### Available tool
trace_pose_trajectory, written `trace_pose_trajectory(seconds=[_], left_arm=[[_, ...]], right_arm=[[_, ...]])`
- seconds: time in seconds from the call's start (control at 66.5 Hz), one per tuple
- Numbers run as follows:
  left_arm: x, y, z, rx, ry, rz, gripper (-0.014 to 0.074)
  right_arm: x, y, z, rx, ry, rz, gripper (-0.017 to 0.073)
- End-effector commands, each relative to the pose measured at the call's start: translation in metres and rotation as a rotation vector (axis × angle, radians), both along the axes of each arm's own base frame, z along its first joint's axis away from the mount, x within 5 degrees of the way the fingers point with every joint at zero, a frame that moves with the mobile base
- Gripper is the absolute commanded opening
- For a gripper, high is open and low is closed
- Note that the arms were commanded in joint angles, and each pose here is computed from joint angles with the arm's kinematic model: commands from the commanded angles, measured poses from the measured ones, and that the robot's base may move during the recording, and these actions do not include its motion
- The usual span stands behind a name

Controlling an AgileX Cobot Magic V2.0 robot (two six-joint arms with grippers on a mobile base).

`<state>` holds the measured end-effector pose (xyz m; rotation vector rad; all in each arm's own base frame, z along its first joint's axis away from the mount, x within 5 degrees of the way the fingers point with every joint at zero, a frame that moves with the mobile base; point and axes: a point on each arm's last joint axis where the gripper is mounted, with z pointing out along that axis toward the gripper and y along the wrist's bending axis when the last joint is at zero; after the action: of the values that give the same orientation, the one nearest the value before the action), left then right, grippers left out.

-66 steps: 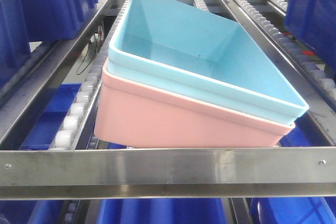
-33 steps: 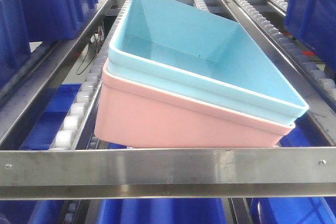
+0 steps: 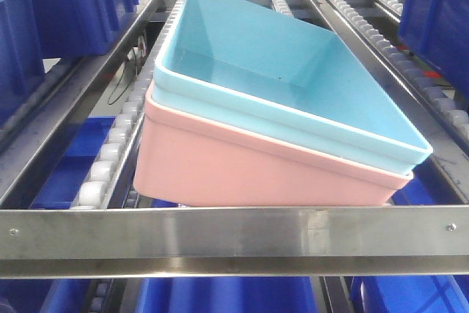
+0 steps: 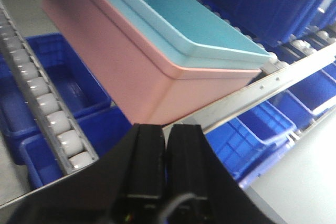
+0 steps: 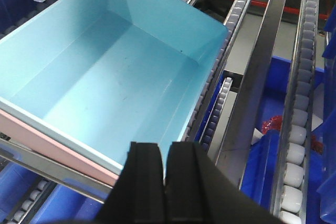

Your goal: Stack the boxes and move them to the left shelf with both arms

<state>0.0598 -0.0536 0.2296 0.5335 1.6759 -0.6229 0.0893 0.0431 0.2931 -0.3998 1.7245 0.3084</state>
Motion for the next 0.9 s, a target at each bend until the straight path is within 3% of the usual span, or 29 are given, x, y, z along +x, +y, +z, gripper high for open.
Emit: trace_pose_trajectory(seconds=[0.0,0.346,0.512,0.647,0.888], left_arm=[[-0.002,0.008,0.013,-0.104,-0.123,0.064,-0.0003],[-0.007,0.041,-0.004,-0.132,-0.266,0.498,-0.0003],[-0.006,0.049,-0.015,-0.116,-0.342,0.644,-0.0003],[-0.005,0.053,-0.020,-0.114,-0.367,0.703,-0.0003],[-0.005,0.052,-0.022,-0.087,-0.349,0.689,-0.0003]], right_arm=[[0.000,0.003,0.017,0.031,-0.102,0.034,0.0055],[0.000,0.003,0.017,0.031,-0.102,0.034,0.0055],[0.000,0.003,0.017,0.031,-0.102,0.034,0.0055],[0.000,0.003,0.017,0.031,-0.102,0.034,0.0055],[0.000,0.003,0.017,0.031,-0.102,0.034,0.0055]])
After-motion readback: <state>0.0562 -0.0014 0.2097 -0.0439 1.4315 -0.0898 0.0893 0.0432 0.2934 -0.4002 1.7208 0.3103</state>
